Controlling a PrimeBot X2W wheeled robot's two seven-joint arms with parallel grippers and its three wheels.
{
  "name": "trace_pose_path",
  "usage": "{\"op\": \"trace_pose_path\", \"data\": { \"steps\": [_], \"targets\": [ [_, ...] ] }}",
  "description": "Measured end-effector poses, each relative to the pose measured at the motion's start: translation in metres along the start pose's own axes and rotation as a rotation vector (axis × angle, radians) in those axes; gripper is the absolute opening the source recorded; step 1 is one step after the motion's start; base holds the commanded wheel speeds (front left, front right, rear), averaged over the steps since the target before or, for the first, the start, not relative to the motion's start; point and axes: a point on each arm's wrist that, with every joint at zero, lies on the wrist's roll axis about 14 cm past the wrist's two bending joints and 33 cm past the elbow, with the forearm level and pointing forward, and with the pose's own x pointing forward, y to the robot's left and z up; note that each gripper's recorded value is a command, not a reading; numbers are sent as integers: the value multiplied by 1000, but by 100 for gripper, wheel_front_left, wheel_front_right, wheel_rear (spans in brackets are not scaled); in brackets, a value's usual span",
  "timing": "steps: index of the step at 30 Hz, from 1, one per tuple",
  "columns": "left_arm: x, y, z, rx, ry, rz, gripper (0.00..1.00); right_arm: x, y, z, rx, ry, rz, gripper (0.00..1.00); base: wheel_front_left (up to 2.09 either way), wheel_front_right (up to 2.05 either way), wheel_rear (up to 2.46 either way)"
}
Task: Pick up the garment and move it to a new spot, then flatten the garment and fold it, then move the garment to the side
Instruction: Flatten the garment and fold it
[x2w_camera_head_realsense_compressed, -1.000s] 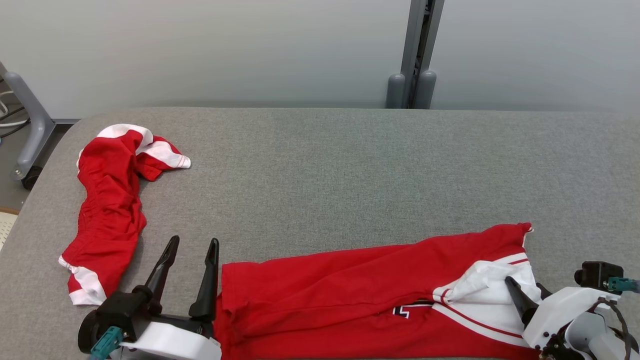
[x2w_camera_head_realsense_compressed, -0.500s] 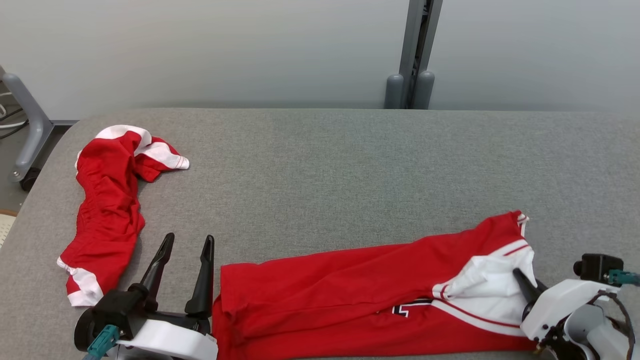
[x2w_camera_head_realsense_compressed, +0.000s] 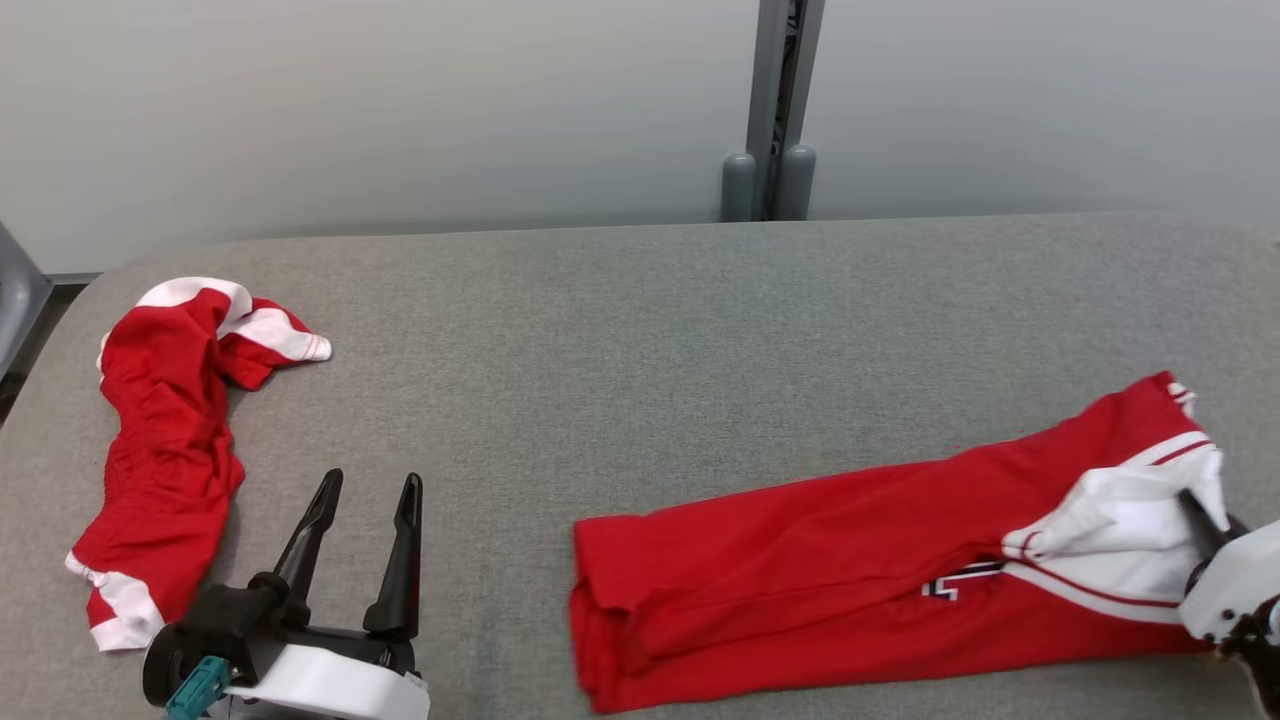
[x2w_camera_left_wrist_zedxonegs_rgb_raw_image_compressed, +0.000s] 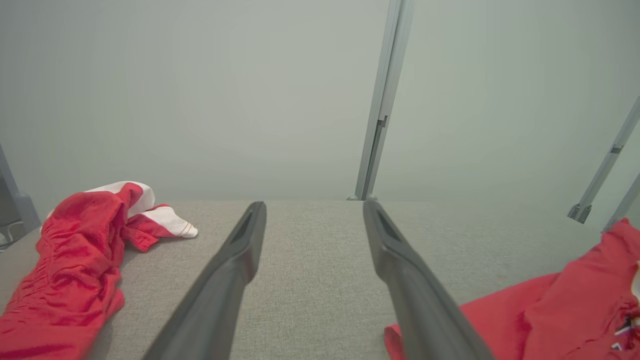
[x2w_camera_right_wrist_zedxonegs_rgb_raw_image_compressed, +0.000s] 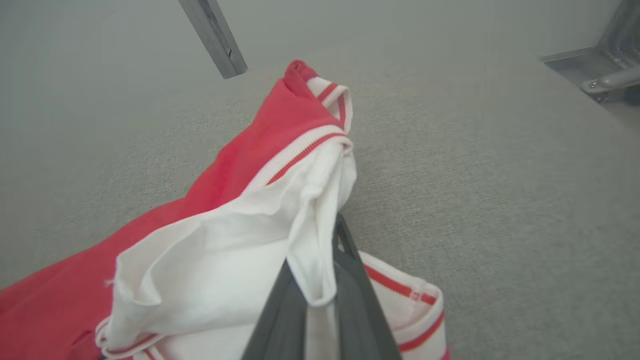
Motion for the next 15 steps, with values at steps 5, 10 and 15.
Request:
{"op": "trace_pose_path", "data": {
  "steps": [5,10,15],
  "targets": [
    [4,-3,0,0,-1,-16,100,-6,-18,19,-37,-59,-36,0,0,0,0],
    [6,-6,-1,0,0,-26,100,-7,-5,48,-93,-156,16,0,0,0,0],
    [6,-8,-1,2,-1,-31,100,-7,28,72,-140,-234,113,0,0,0,0]
  ]
}}
